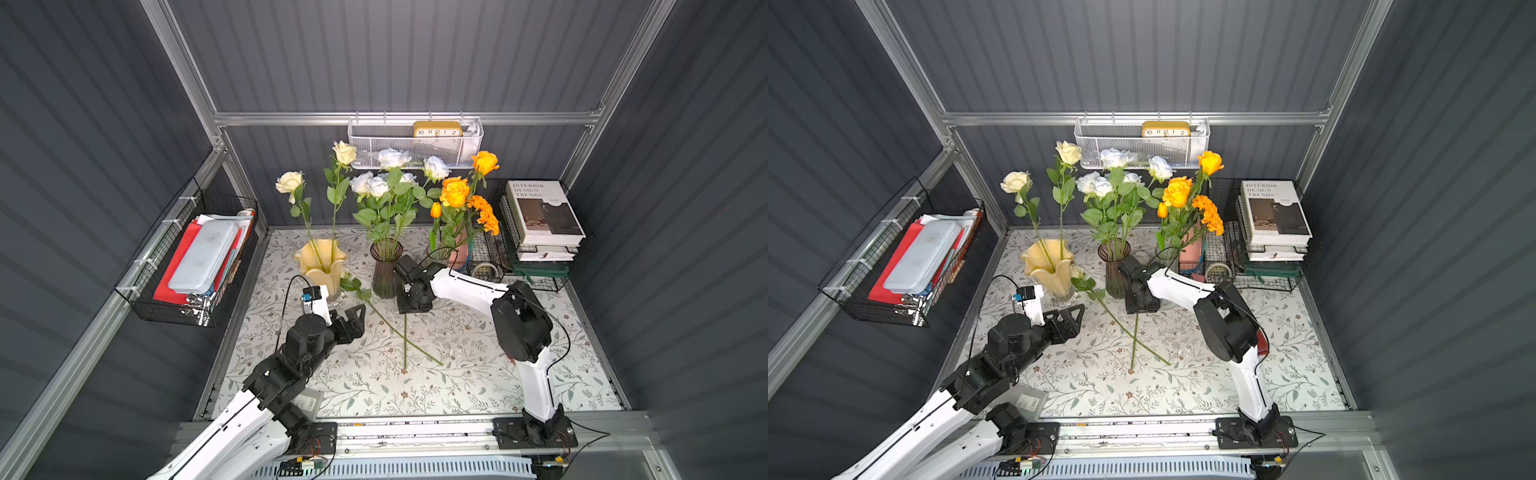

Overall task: Arrange the flowers in different vases according to their colors
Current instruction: Pick up the flower at the center of the board.

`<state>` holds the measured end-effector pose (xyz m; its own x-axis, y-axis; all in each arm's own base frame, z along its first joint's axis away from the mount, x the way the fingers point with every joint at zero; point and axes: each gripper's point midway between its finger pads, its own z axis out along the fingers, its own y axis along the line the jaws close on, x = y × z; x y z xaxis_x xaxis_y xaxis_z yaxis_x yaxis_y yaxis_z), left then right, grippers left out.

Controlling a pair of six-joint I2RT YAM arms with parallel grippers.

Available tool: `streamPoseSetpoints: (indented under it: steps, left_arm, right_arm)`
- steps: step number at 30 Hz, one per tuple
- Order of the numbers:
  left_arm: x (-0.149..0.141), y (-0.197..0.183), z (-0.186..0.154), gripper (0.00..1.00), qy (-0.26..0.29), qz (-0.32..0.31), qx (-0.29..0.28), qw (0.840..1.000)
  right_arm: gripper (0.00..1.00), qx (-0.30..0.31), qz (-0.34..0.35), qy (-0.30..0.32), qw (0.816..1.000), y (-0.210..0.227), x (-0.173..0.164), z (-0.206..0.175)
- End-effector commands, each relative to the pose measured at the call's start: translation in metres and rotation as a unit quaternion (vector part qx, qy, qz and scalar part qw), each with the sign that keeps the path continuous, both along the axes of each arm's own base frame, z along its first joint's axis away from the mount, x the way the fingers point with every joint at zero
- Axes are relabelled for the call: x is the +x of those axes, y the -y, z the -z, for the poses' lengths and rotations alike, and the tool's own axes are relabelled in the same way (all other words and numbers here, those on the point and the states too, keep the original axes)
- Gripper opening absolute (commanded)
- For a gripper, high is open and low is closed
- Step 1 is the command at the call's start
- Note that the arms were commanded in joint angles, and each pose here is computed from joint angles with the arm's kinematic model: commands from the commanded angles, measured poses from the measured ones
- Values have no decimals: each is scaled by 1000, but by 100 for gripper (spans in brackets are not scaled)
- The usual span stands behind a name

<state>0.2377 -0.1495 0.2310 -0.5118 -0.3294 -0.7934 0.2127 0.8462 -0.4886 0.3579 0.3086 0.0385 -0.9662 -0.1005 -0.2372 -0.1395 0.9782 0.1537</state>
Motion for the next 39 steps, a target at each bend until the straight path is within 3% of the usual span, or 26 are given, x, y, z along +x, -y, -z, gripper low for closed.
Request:
streamPoseSetpoints:
  steps: [1,6,13,27,39]
  left_arm:
    - [-2,-4,6,93,-6,-6,-1,1000]
    - [-2,-5,6,93,-6,-7,3,1000]
    - [-2,-4,7,93,-6,-5,2,1000]
    - [-2,0,6,91,-5,7,5,1000]
    - [-1,5,18,89,-15,17,12,1000]
  right_arm:
    - [49,-43,-1,-8,999,10,0,12]
    - [46,-88,-4,-23,996,20,-2,32]
    - [29,-108,-9,-45,993,24,-13,50]
    - [0,-73,4,-57,996,20,-29,49]
    - [0,-51,-4,-15,999,32,-38,-5]
